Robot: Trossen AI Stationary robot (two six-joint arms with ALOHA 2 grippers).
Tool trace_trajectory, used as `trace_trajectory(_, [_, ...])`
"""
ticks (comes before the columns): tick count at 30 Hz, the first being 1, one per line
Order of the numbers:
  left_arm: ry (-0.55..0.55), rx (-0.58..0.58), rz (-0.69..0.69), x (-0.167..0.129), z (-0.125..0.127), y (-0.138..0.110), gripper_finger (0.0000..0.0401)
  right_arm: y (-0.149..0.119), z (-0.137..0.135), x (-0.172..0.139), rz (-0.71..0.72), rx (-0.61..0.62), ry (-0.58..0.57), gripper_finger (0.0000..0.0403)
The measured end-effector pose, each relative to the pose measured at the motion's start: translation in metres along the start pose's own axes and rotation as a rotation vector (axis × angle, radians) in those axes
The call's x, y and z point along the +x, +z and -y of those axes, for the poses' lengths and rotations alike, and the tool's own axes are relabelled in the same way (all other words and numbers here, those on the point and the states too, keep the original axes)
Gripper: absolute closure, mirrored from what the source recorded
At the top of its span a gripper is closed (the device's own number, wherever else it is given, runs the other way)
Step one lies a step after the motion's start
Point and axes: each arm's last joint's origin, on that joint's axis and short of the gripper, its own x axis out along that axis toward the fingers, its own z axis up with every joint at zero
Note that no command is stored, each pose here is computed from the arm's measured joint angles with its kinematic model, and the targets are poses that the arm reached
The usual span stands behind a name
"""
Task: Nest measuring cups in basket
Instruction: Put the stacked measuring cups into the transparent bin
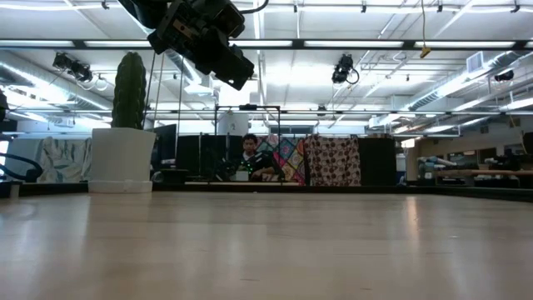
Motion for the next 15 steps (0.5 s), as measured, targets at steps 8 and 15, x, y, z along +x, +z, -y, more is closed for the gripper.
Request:
trace_trajectory(8, [0.0, 0.0, 0.0, 0.0, 0.0, 0.0, 0.0349, 0.007, -0.008, 0.025, 0.005, 0.015, -0.073, 0.0311])
trace_trajectory(15, [0.0, 0.0, 0.001, 0.0, 0.0, 0.0, 0.0349, 0.012, -0.014, 0.041, 0.003, 0.022, -0.091, 0.0311])
